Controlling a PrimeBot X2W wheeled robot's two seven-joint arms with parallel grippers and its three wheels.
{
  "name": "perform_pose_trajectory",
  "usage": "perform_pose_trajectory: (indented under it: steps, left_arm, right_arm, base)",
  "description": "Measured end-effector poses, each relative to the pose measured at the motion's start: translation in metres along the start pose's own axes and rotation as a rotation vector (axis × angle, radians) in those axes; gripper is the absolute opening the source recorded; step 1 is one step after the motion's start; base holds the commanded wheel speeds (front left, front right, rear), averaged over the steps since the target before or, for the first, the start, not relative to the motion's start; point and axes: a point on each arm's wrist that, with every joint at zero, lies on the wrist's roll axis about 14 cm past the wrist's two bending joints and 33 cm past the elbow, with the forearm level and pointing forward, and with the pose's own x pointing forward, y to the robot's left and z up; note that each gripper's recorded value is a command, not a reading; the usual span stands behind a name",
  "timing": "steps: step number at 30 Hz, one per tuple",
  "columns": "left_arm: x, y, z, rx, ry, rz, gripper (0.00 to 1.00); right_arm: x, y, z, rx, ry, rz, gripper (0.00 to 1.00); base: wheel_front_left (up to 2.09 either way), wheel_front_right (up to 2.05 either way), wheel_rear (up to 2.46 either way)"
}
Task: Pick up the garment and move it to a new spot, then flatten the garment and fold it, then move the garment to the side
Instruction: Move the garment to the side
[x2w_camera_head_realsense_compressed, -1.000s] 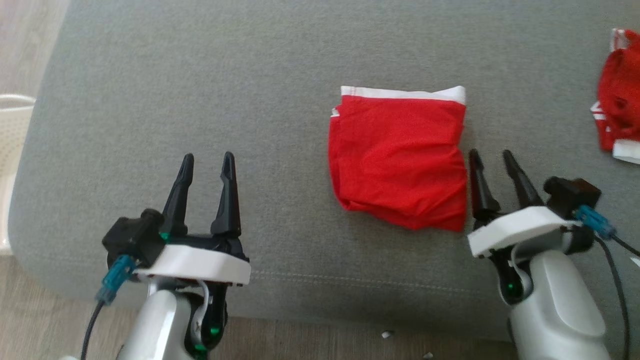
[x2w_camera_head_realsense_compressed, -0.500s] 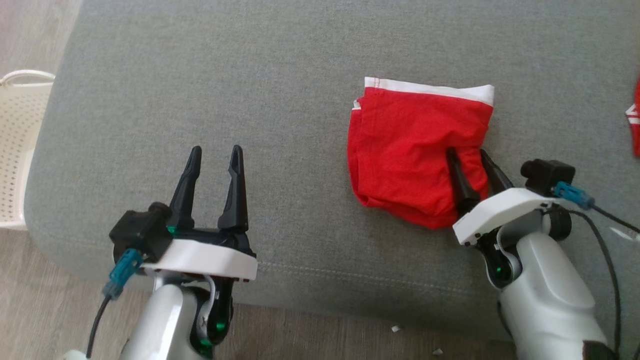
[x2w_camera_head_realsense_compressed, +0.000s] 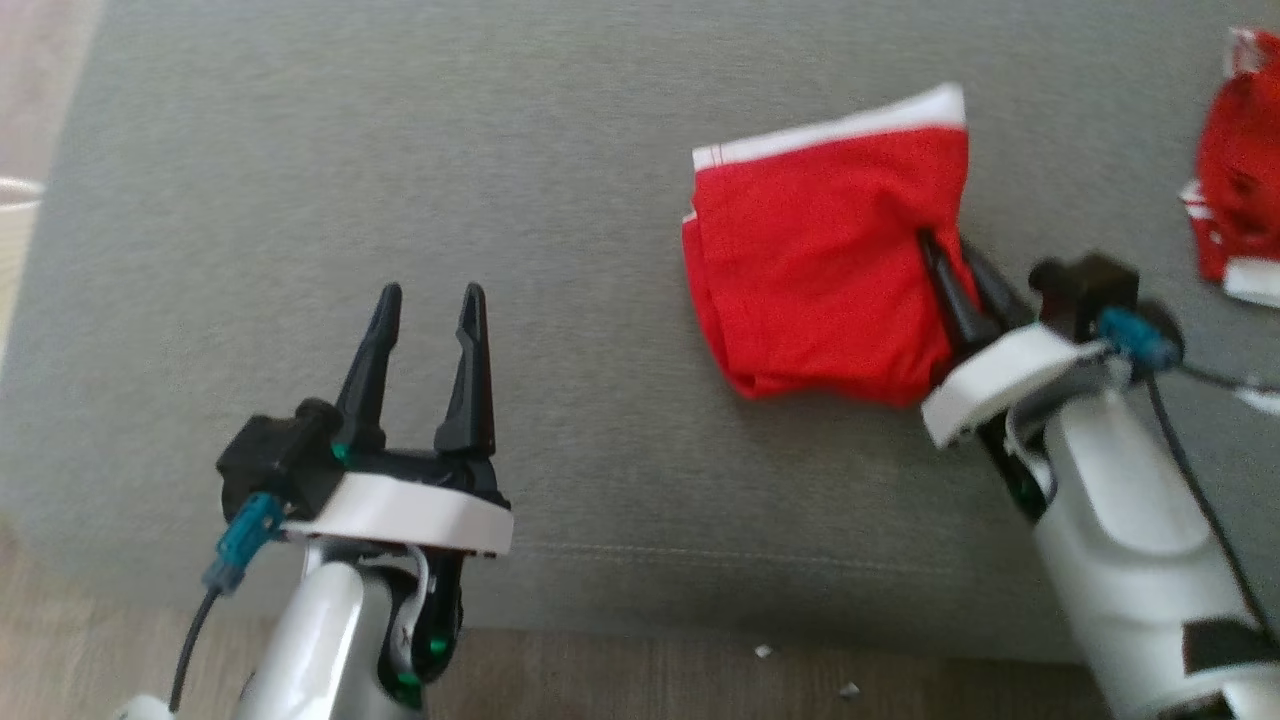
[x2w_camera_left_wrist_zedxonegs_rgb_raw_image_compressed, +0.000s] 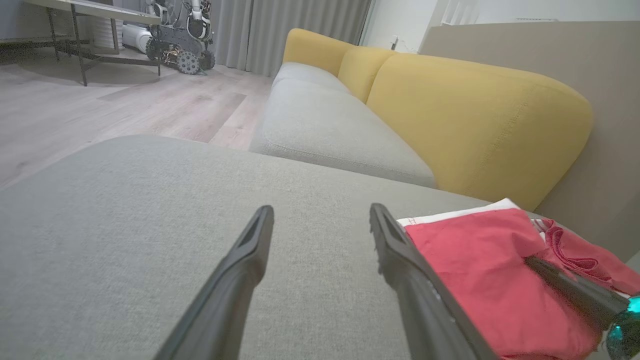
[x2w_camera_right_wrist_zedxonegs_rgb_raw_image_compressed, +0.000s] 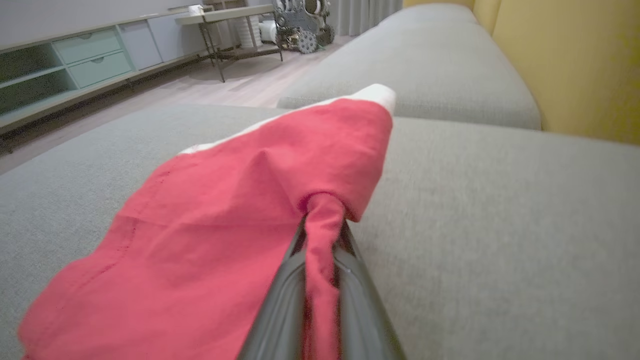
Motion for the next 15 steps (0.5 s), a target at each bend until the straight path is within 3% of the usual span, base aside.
perform_pose_trajectory:
  steps: [7,15]
  left_arm:
    - [0.035,-0.041,-0.003,0.016,-0.021,-0.152,1.00]
    - [0.071,-0.082,-0.020,0.014,-0.027,-0.295,1.00]
  right_arm:
    - [-0.004,-0.059,0.039,-0.172,-0.045,-0.069,0.00]
    - [-0.019,-0.135,0.049,-0.210,-0.001,-0.185,0.00]
  base:
    - [0.00,0.00,0.00]
    - [0.00,0.00,0.00]
